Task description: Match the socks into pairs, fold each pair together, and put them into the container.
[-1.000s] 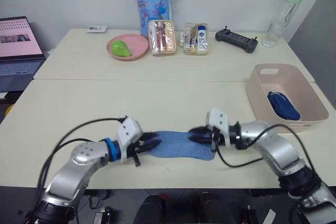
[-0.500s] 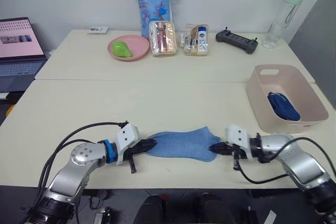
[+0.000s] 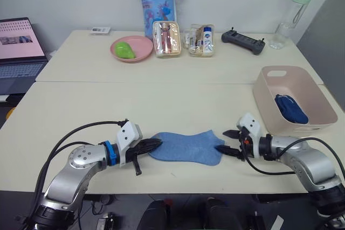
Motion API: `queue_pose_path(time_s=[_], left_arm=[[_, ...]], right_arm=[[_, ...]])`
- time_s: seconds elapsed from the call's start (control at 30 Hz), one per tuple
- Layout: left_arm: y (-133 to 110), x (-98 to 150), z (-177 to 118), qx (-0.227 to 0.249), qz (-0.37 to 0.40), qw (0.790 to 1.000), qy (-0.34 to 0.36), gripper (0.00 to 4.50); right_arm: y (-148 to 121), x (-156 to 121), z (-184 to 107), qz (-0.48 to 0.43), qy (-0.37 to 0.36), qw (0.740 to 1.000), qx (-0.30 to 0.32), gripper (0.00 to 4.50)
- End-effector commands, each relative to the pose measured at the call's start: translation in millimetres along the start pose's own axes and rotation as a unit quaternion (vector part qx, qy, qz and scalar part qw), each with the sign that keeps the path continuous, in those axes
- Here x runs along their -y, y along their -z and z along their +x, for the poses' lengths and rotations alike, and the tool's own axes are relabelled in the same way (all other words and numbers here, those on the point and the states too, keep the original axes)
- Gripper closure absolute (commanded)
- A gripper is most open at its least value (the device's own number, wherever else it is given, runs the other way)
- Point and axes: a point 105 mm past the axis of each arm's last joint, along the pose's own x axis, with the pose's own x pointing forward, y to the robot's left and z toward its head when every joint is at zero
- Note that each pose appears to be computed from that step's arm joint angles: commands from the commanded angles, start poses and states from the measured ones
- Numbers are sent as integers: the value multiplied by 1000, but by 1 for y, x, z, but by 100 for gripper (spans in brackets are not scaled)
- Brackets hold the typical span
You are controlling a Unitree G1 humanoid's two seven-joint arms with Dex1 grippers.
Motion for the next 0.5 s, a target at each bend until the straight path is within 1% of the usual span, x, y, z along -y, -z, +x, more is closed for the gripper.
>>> queue_pose_path(time_s=[0.03,0.13,0.17,0.2,0.23,0.27,0.33,0.37,0.4,0.43,0.5], left_arm=[[-24,-2,-4,28,30,999,1,450],[-32,-3,-5,32,34,999,1,450],[-31,-2,-6,27,30,999,5,450],[-27,0,-7,14,22,1000,11,450],[-24,2,-7,5,17,1000,16,450],[-22,3,-7,-1,16,1000,17,450],[-20,3,-7,-2,16,1000,13,450],[-18,2,-5,-2,15,1000,9,450],[-17,2,-4,-3,14,1000,6,450],[-16,2,-4,-4,14,1000,4,450],[-13,0,0,-4,13,1000,-6,450]], right_arm=[[-1,-18,5,0,-42,999,-4,48],[-11,-26,6,21,-58,998,16,135],[-12,-25,6,27,-54,998,20,180],[-13,-22,5,30,-49,998,20,209],[-13,-20,4,31,-45,998,19,250],[-13,-19,4,31,-42,998,17,281],[-13,-17,2,32,-40,999,16,349],[-13,-16,1,32,-39,999,16,396],[-14,-15,1,32,-38,999,16,425],[-14,-15,0,32,-38,999,16,444],[-15,-16,0,32,-40,999,16,444]])
